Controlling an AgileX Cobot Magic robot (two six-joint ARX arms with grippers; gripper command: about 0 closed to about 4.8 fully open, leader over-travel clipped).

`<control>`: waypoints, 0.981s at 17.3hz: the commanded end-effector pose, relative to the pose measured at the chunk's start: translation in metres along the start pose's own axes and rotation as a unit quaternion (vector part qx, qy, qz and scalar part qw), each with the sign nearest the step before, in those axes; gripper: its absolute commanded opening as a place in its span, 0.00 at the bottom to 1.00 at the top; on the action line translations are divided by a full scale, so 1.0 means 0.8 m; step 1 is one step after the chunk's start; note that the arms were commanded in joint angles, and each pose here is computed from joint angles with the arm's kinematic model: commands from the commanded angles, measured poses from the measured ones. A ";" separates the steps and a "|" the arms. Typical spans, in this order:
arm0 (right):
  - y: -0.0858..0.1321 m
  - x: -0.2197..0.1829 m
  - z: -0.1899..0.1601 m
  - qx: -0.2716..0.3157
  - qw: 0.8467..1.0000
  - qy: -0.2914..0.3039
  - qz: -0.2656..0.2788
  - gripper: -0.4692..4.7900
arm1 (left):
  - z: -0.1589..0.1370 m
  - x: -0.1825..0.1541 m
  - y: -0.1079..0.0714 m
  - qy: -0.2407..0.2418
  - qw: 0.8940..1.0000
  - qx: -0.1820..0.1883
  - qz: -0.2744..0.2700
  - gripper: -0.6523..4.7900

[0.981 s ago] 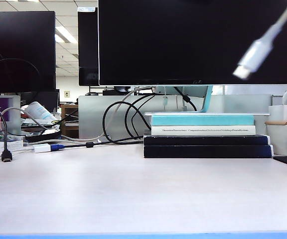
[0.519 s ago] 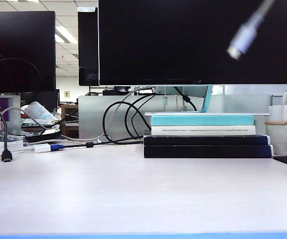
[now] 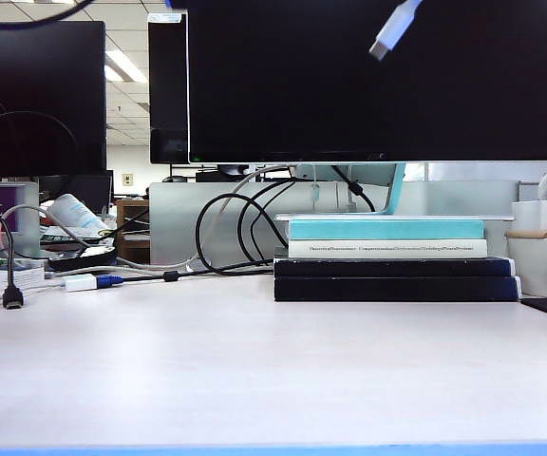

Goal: Unfold the white charging cable into a straight cable.

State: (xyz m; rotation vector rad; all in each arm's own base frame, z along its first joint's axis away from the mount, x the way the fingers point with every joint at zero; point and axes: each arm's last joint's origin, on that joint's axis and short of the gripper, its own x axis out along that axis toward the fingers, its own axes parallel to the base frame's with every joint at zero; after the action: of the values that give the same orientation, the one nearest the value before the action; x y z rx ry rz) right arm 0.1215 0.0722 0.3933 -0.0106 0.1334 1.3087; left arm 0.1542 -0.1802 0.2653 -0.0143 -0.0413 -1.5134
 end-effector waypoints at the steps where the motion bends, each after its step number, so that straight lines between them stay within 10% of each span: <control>1: 0.002 -0.001 0.002 0.002 1.000 -0.003 0.003 0.09 | 0.003 0.000 0.000 -0.008 1.000 0.011 0.006 1.00; 12: 0.000 -0.001 0.009 -0.020 0.999 -0.022 -0.015 0.09 | 0.001 0.031 0.011 -0.172 0.983 -0.042 -0.035 1.00; 16: -0.001 -0.001 0.017 -0.026 0.999 -0.044 -0.012 0.09 | 0.004 0.033 0.007 -0.195 0.980 -0.038 -0.023 0.88; 17: 0.000 -0.001 0.019 -0.019 0.999 -0.050 -0.006 0.09 | 0.004 0.033 0.008 -0.196 0.980 -0.038 -0.020 0.73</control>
State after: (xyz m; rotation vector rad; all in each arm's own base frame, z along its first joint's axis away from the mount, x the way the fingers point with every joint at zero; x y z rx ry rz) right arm 0.1244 0.0731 0.4034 0.0083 0.0492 1.2839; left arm 0.1623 -0.2063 0.2682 -0.3725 -0.2859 -1.5341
